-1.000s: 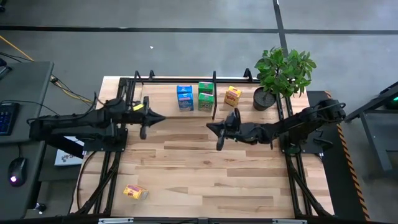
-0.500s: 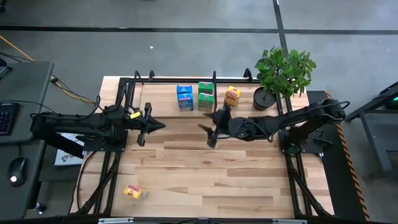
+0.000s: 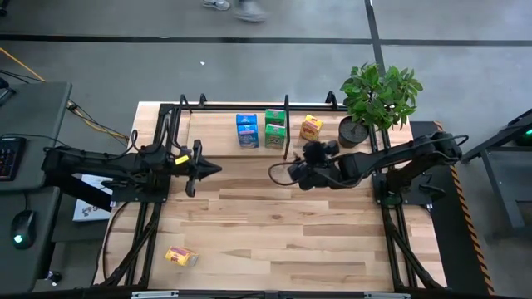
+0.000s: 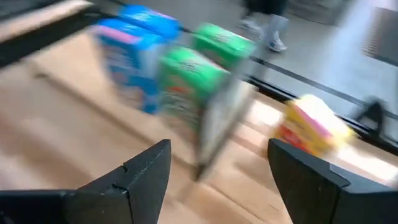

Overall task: Stack cereal on shelf
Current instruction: Put the top yellow cereal box on the shelf

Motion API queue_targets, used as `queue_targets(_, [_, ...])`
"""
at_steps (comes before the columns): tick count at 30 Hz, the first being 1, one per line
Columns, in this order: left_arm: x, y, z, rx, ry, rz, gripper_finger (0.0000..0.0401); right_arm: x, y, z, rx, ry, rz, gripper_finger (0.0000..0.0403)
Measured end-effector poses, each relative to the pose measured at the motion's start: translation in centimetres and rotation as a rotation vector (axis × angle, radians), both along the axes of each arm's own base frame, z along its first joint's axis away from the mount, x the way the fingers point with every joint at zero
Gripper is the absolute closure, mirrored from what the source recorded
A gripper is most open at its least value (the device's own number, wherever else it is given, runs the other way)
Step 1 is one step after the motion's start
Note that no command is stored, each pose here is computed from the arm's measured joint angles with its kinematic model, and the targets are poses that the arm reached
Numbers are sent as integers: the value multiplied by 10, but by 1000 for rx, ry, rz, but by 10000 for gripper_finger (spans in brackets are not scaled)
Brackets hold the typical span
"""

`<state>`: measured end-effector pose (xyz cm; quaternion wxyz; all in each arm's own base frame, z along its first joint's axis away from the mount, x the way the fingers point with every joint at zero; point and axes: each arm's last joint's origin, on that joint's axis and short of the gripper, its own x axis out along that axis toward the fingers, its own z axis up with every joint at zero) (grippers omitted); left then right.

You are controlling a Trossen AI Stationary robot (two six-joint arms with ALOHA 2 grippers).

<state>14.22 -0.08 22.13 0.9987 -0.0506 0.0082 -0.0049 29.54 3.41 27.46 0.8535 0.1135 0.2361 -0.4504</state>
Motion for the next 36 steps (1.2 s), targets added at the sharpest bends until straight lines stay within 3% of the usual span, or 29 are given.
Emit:
queue_targets(5, [0, -2, 0, 0, 1, -11, 401, -12, -4, -22, -8, 84, -175, 142])
queue_targets(12, [0, -1, 0, -1, 2, -10, 401, -10, -6, -53, -11, 265, -233, 142])
queue_targets(16, [0, -1, -1, -3, 5, -11, 401, -24, -18, -72, 60, 342, -246, 144])
queue_targets(20, [0, -1, -1, -3, 11, -10, 400, -47, -29, -92, 135, 262, -207, 146])
queue_targets(26, [0, 0, 0, 17, 0, 24, 400, -61, -50, -91, -11, 25, -134, 146])
queue_targets(36, [0, 1, 3, 14, -32, 68, 398, -65, -114, -87, -21, -81, -136, 147])
